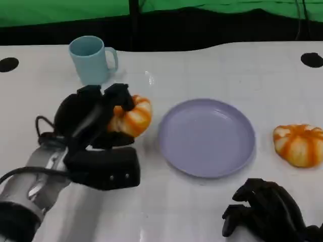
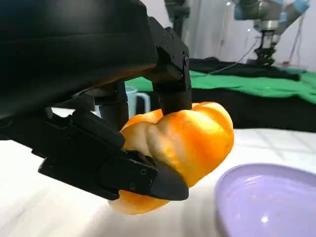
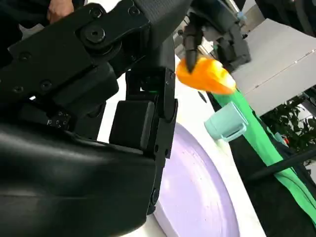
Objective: Grasp the bread from the table and place it into the plate.
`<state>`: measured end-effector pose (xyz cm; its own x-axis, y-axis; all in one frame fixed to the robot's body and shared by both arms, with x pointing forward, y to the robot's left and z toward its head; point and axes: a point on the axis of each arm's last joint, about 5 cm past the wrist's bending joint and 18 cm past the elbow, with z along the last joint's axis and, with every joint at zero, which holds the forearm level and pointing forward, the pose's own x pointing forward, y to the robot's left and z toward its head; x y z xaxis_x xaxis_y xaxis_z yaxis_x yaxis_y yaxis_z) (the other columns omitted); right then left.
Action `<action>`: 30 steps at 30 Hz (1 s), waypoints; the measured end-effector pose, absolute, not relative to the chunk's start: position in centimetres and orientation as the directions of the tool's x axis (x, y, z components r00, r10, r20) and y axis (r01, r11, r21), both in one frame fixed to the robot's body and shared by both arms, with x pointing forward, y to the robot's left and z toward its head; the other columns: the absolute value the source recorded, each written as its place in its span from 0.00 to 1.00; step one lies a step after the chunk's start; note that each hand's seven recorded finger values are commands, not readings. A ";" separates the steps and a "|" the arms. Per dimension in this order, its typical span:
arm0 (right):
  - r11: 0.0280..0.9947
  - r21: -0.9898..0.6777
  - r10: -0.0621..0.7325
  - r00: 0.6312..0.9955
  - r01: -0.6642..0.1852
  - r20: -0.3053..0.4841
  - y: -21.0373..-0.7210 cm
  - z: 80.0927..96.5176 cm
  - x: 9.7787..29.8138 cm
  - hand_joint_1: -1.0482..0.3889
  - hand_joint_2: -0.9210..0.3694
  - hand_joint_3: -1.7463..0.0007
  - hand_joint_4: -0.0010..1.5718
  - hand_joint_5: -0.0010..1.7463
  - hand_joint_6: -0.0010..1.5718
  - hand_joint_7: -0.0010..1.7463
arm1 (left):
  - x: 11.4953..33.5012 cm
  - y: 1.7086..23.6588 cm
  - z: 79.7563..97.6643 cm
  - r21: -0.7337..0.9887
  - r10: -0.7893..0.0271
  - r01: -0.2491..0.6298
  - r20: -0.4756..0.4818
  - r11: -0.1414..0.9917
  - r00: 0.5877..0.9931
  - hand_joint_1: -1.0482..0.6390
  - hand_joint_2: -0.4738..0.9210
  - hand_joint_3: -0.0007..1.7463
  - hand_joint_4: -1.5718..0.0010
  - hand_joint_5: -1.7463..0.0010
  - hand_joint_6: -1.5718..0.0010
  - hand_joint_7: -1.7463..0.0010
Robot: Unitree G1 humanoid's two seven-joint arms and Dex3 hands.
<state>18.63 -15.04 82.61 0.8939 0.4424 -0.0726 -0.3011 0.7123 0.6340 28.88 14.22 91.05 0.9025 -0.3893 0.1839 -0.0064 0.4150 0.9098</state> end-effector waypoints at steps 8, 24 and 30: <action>0.712 0.633 0.446 0.892 -0.303 -0.073 -15.1 82.5 18.6 0.00 0.15 1.00 1.00 0.43 1.00 0.22 | 30.2 11.3 92.3 0.895 -0.458 -0.004 0.232 0.446 0.858 0.47 0.77 0.48 0.47 0.00 0.61 0.00; 0.715 0.628 0.444 0.893 -0.306 -0.071 -15.1 82.5 18.5 0.00 0.14 1.00 1.00 0.43 1.00 0.22 | 30.9 6.8 92.8 0.914 -0.588 0.067 0.200 0.400 0.784 0.43 0.75 0.58 0.44 0.00 0.58 0.04; 0.721 0.620 0.444 0.893 -0.310 -0.069 -15.1 82.7 18.4 0.00 0.14 1.00 0.99 0.43 1.00 0.21 | 30.8 4.3 93.0 0.922 -0.639 0.102 0.175 0.373 0.749 0.43 0.77 0.55 0.44 0.00 0.56 0.14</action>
<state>18.38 -15.10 82.69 0.8933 0.4440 -0.0691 -0.3104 0.7210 0.6196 30.81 4.27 92.97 0.7492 -0.6388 0.1753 0.1024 0.3732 0.9221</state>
